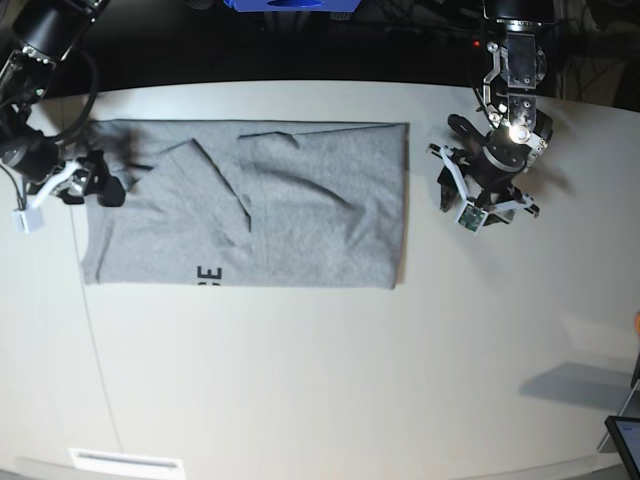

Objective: Fold the T-shirt properly
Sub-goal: 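Move the left gripper to the folded end and pull it outward, then grasp opposite ends of the folded shirt with both grippers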

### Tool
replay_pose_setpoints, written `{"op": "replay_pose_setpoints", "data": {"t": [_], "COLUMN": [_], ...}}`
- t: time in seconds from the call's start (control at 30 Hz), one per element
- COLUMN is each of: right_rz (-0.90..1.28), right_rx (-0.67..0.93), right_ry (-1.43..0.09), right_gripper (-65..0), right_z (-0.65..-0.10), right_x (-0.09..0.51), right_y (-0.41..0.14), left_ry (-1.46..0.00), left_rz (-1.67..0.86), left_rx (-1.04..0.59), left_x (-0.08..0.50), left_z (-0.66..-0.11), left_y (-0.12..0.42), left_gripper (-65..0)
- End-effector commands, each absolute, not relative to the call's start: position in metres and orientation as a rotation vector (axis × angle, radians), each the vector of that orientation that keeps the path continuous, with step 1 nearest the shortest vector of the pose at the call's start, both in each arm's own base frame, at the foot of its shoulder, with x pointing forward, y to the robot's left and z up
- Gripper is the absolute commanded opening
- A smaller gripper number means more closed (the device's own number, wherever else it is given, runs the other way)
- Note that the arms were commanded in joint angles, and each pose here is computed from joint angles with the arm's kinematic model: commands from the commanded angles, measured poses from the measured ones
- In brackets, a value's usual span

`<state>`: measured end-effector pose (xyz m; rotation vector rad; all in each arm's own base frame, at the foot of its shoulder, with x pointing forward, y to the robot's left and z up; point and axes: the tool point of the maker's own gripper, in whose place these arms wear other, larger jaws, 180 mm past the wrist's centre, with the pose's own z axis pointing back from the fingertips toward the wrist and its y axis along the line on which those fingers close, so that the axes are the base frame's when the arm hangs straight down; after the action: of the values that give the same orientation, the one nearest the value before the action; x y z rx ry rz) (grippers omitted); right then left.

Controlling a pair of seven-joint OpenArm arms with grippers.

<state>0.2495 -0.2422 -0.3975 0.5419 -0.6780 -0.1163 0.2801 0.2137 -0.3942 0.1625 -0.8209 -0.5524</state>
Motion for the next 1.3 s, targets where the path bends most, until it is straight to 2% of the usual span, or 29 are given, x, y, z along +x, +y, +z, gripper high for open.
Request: {"op": "replay_pose_setpoints", "data": {"t": [0.0, 0.1, 0.13, 0.27, 0.3, 0.57, 0.97, 1.27], "right_rz": [-0.099, -0.099, -0.099, -0.097, -0.096, -0.09, -0.028, -0.032], "right_rx": [0.518, 0.517, 0.517, 0.517, 0.518, 0.521, 0.572, 0.578], "right_ry": [-0.671, -0.673, -0.674, -0.683, -0.683, -0.693, -0.673, -0.669], "right_gripper": [-6.2, -6.2, -6.2, -6.2, -6.2, -6.2, -6.2, -6.4], "right_z": [-0.394, -0.394, -0.394, -0.391, -0.391, -0.388, -0.391, -0.393], "right_x": [0.252, 0.252, 0.252, 0.256, 0.256, 0.262, 0.27, 0.268], "right_y": [-0.248, -0.249, -0.249, -0.249, -0.249, -0.247, -0.216, -0.214], "left_ry": [-0.855, -0.851, -0.851, -0.849, -0.848, -0.796, -0.807, -0.792], "left_rz": [-0.546, -0.543, -0.543, -0.542, -0.543, -0.52, -0.495, -0.58], "left_rx": [0.176, 0.186, 0.186, 0.193, 0.194, 0.171, 0.119, 0.037], "left_x": [0.287, 0.287, 0.287, 0.287, 0.287, 0.285, 0.284, 0.278], "left_z": [-0.384, -0.385, -0.385, -0.384, -0.384, -0.405, -0.411, -0.422], "left_y": [0.216, 0.219, 0.219, 0.222, 0.222, 0.225, 0.205, 0.162], "left_gripper": [-34.3, -34.8, -37.8, -64.0, -64.8, -65.0, -64.8, -64.8]}}
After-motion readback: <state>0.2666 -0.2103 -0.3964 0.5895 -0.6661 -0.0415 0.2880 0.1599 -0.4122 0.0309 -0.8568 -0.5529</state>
